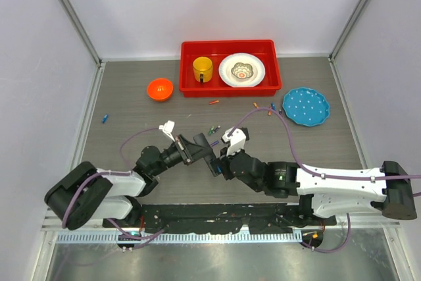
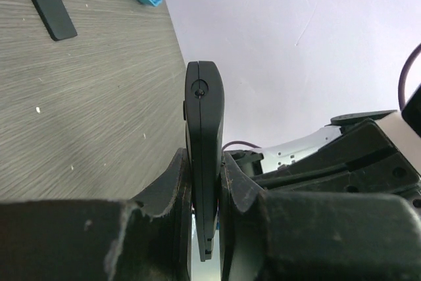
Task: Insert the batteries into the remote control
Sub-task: Load the battery into the remote control.
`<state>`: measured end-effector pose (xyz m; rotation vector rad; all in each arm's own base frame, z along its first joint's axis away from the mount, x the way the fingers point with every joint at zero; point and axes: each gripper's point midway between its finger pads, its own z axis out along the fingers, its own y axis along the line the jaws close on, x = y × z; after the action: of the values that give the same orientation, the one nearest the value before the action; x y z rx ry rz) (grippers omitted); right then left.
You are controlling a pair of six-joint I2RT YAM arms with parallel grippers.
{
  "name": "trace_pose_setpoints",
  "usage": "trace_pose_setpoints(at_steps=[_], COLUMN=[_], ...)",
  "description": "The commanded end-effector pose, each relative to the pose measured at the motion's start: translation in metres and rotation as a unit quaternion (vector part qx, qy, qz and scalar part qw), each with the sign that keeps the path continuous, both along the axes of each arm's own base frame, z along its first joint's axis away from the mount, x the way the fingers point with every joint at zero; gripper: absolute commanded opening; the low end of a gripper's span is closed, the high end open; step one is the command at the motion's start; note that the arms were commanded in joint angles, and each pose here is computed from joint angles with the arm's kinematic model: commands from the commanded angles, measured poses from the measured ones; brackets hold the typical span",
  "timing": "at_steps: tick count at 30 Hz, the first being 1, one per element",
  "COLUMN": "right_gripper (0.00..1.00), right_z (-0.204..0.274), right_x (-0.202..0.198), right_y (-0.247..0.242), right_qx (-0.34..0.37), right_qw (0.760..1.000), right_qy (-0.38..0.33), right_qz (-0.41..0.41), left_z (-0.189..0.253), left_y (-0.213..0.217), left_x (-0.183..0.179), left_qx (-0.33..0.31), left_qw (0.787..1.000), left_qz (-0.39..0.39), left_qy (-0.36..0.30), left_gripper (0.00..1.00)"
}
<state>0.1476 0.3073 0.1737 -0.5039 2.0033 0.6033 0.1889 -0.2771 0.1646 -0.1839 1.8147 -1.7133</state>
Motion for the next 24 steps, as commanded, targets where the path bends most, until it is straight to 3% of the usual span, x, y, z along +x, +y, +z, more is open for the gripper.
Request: trace_pose_setpoints(at_steps=[1,24], right_gripper=[0.01,0.01], right_z=[0.028,0.017], right_x=[0.011,0.016], right_y=[0.002,0.009], right_qx=[0.034,0.0], right_qw=[0.998,0.997], right_qy=[-0.044,-0.064], right_qz=[-0.026,-0.032], left_z=[0.048,0.052], left_y=[-0.01,-0.02], left_x=[-0.001,0.001], left_qx=[-0.085,-0.104], left_qw=[0.995,0.992], left_qz=[-0.029,-0.051], left_qy=[-0.044,-0.044], left_gripper=[0.0,0.0])
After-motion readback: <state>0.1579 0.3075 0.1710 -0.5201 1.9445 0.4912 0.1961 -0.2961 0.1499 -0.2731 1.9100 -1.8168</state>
